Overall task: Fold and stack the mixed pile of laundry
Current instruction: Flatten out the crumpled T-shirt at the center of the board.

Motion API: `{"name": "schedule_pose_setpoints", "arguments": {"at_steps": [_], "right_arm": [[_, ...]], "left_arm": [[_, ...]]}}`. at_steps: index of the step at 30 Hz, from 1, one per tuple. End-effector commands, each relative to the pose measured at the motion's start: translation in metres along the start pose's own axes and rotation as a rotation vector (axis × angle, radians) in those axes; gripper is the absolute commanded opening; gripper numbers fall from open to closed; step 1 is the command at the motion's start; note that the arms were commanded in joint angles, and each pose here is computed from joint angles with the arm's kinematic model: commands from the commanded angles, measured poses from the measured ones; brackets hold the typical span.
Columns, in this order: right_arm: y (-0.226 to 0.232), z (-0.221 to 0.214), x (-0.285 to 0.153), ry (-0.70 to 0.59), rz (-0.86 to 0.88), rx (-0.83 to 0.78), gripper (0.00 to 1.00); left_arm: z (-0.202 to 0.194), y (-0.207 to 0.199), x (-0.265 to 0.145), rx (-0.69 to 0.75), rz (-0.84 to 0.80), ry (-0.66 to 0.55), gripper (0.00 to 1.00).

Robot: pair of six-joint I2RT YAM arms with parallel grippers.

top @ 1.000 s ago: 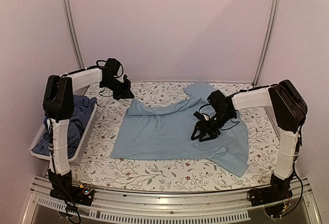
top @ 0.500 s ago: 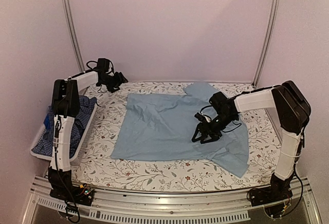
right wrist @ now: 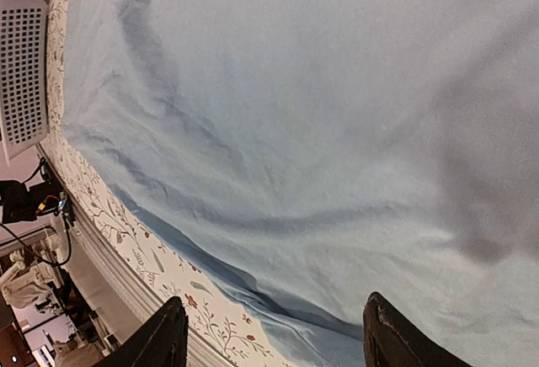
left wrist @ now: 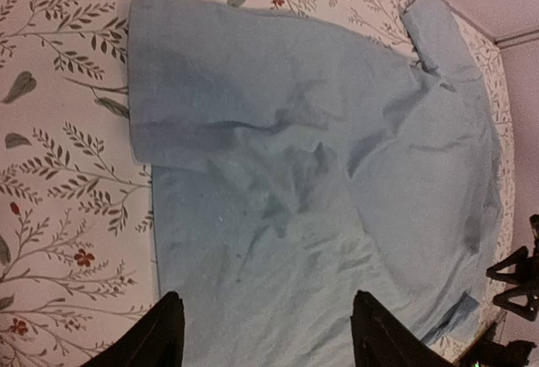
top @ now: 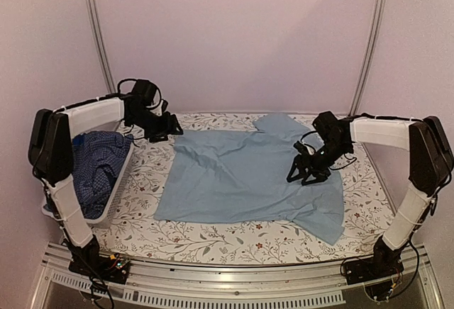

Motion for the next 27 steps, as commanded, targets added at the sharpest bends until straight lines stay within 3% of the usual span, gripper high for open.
{"name": "schedule_pose_setpoints", "arguments": {"at_steps": [1,4,9,13,18,27], "right_arm": [[-0.024,-0.046,-0.021,0.003,-0.184,0.118,0.73],[-0.049,-0.063,-0.031,-0.059,-0.275,0.267,0.75],[-0.088,-0.061,-0.067,-0.225,-0.209,0.541,0.75],[-0.094,-0.076,-0.068,-0.203,-0.231,0.575,0.76],[-0.102,-0.108,-0.061,-0.137,-0.253,0.621,0.86],[-0.099,-0.135,-0.036,-0.088,-0.408,0.588,0.84]], "left_arm": [[-0.089,-0.027,-0.017,0.008,0.023,0.229,0.67],[-0.128,-0.022,-0.031,-0.063,0.068,0.283,0.66],[-0.168,-0.007,-0.038,-0.173,0.14,0.333,0.66],[-0.19,-0.005,-0.034,-0.204,0.146,0.425,0.66],[-0.211,-0.009,-0.041,-0.253,0.128,0.473,0.69],[-0.23,-0.01,-0.039,-0.285,0.175,0.516,0.69]]}}
Point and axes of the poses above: each gripper's point midway between its finger pads, its own x axis out along the fingers, its own y axis along the line the jaws close on, z = x × y, the point moved 6 cm from there along -x, back along the fingers, and after that the axes turned 14 degrees about x, right-handed, at the moved point
